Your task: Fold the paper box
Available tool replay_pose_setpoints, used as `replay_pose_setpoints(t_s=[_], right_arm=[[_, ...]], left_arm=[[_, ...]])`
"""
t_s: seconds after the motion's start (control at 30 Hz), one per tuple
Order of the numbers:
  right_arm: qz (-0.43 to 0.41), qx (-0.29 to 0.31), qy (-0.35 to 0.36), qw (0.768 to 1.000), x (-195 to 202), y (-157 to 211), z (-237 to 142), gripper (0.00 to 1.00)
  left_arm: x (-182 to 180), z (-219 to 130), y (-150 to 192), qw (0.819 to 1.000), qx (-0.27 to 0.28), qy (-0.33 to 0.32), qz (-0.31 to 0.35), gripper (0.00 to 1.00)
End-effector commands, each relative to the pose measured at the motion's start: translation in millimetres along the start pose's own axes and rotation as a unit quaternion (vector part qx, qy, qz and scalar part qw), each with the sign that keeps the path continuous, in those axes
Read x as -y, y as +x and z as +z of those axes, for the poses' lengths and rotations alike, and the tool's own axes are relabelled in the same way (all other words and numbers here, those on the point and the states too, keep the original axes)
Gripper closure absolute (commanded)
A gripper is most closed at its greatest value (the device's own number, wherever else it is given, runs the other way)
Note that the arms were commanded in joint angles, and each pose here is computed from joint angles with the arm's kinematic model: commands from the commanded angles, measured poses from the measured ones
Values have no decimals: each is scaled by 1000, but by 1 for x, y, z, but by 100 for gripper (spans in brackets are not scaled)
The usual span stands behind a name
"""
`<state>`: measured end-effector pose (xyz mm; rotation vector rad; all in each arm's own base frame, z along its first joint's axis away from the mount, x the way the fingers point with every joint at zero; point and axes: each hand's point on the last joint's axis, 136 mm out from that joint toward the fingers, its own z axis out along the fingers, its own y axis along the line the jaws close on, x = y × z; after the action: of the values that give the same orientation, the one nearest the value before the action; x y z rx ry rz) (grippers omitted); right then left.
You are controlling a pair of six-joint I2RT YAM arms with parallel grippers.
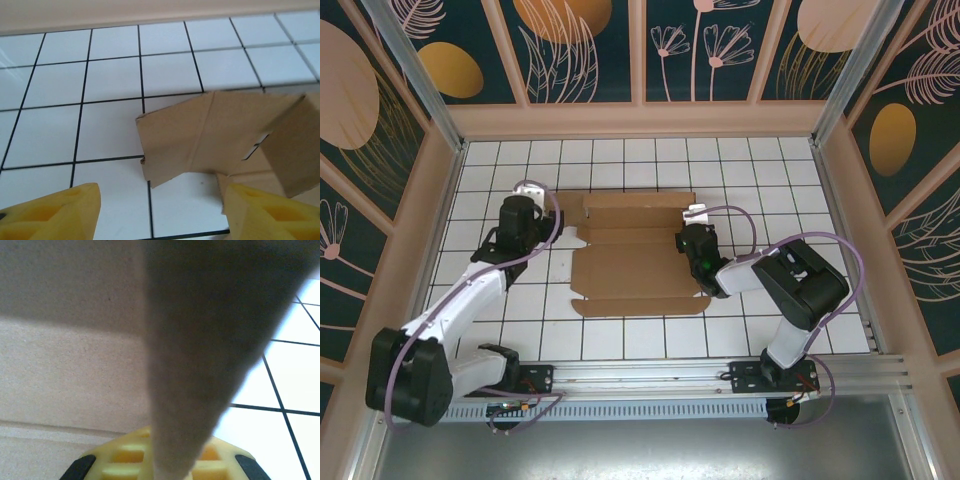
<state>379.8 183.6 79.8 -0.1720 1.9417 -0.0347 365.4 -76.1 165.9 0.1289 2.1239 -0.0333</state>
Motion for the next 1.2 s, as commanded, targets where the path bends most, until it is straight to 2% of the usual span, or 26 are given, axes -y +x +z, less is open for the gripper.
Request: replay_pose_setpoints(t_s=[0.0,0.1,0.2,0.37,0.47,0.5,0.7,0.77,0.83,0.9,0.97,1.17], right_arm=[[-17,-28,5,999,5,14,-3,90],[-15,-30,4,999,4,15,-2,90],[-16,-32,1,999,3,16,-2,89],[-15,-32,0,999,3,16,-2,89],[-16,-34,-3,999,1,17,-2,89],[-15,-34,-3,999,1,17,-2,89],[-14,-35,-6,999,0,17,-2,89],[-15,-35,-9,999,-2,17,-2,90],[-16,-36,-10,999,-4,17,-2,90],[-15,-38,-11,999,-5,18,-1,90],[-15,-38,-11,999,-6,18,-1,90],[-16,-42,-12,999,-8,21,0,90]], left_arm=[[-8,9,-16,997,38,-5,63,31],[-19,25,-17,996,33,-24,80,25],[-15,37,-18,996,29,-7,90,22],[0,40,-27,993,53,41,97,26],[10,45,-25,991,48,68,102,30],[10,47,-24,991,44,69,101,33],[10,51,-20,994,33,70,71,75],[12,50,-21,995,33,77,45,89],[12,48,-24,996,35,79,7,96],[9,47,-26,996,36,71,-45,99],[6,45,-28,991,46,67,-109,97],[0,46,-20,958,45,43,-279,97]])
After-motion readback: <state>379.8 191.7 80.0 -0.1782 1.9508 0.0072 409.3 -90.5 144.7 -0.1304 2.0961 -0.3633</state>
